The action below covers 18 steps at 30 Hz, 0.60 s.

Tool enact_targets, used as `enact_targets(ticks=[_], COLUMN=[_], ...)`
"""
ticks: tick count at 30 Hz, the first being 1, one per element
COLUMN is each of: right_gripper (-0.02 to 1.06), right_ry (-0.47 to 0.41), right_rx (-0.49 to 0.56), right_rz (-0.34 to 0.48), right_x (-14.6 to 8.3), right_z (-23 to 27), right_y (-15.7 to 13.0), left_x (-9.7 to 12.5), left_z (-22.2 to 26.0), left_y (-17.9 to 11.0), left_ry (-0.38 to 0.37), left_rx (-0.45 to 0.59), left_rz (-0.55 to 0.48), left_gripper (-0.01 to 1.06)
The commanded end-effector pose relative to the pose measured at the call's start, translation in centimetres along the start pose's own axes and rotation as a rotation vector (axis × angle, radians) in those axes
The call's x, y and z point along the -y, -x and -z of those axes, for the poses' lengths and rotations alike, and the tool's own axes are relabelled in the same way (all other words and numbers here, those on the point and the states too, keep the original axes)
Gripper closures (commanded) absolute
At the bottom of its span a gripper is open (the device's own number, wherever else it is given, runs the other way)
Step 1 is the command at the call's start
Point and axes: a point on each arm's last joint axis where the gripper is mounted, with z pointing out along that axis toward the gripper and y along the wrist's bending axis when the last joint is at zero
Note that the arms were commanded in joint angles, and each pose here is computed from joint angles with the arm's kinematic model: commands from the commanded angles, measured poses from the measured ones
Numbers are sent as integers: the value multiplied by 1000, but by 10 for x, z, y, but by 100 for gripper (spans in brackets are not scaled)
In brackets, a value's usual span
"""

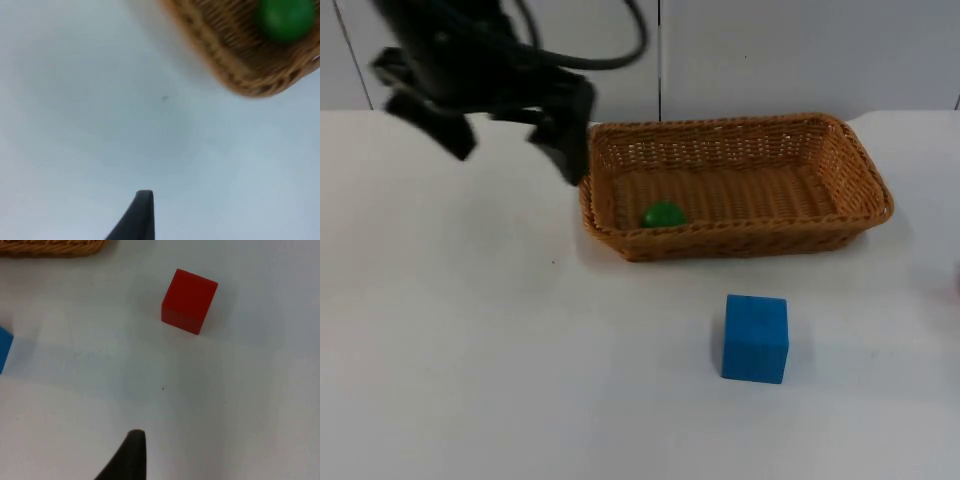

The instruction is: Place all geometric objects except the red cube into the basket.

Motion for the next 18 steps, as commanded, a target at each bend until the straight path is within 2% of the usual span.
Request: enact_targets(ticks=[1,6,8,11,15,18], right_gripper=[-1,-1,-1,-1,-1,-1], right_ry=[-6,-1,0,5,5,7], right_rx=[11,11,11,12,12,12], right_rz=[-7,-11,-12,-17,-17,-18], right_x=[1,1,1,0,0,0], right_z=[1,1,1,1,1,1], right_y=[1,1,1,1,1,1], left_x=[-10,-47,-50,-63,-66,-59], left_z=[11,41,43,57,72,82], left_y=[-9,-51,-56,-80,-103,-125], left_ry=[0,49,54,71,89,101], left_rx=[26,40,40,53,79,112], left_rz=[43,170,184,258,298,307], left_gripper=[0,0,0,0,0,0])
